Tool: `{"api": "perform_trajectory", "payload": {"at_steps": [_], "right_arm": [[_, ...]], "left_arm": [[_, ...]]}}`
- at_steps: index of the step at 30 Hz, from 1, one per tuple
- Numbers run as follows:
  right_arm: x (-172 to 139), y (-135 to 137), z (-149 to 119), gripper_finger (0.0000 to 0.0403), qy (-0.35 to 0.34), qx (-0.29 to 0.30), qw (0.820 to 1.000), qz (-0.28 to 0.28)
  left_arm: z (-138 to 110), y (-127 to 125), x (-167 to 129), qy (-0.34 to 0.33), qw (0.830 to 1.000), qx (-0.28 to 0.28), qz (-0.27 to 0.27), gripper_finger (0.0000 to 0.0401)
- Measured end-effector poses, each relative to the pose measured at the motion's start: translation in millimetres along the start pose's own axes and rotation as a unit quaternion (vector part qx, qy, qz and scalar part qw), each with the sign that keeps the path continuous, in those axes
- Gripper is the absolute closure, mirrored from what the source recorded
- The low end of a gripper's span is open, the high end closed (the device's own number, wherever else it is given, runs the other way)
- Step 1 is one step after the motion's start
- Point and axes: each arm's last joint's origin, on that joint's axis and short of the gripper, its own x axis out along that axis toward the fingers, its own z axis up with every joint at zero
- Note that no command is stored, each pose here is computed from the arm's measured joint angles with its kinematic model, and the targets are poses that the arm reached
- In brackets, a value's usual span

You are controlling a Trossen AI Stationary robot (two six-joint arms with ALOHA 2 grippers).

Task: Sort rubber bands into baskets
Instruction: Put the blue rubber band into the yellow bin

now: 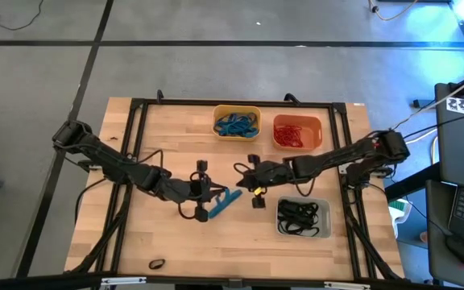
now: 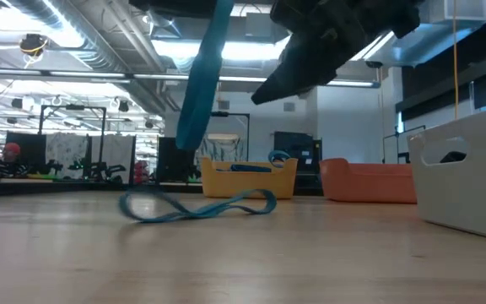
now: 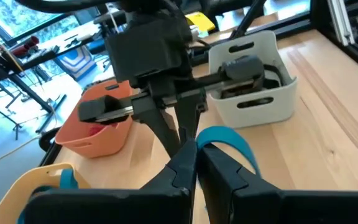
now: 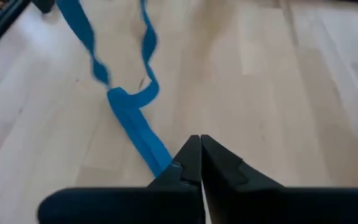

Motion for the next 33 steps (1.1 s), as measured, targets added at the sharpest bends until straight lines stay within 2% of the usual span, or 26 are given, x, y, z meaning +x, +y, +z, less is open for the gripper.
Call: {"api": "perform_trajectory", "payload": {"at_steps": [4, 9, 13, 18, 23, 31, 33], "right_arm": [[4, 1, -5, 0.0359, 0.013, 0.001, 1.0, 0.016], [10, 2, -2, 0.0253, -0.013, 0.0, 1.0, 0.025], [15, 5, 4, 0.0166, -0.056, -0.01, 0.996, 0.062], [18, 6, 4, 0.0095, -0.067, -0.027, 0.994, 0.079], [17, 7, 6, 0.0068, -0.079, -0.029, 0.991, 0.1], [17, 8, 10, 0.0071, -0.098, -0.031, 0.989, 0.107], [23, 8, 11, 0.0071, -0.121, -0.028, 0.987, 0.105]], "left_arm": [[-1, -1, 0, 0.005, 1.0, 0.005, -0.001, 0.0384], [-2, -1, 0, 0.006, 1.0, 0.014, -0.003, 0.0396], [-3, -2, 0, 0.012, 1.0, 0.019, -0.004, 0.0393], [-3, -3, 0, 0.013, 1.0, 0.018, -0.005, 0.0395], [-3, -3, 0, 0.013, 1.0, 0.018, -0.007, 0.0395], [-2, -3, 0, 0.008, 1.0, 0.011, -0.006, 0.0397], [-1, -3, 0, 0.002, 1.0, 0.007, -0.006, 0.0394]]}}
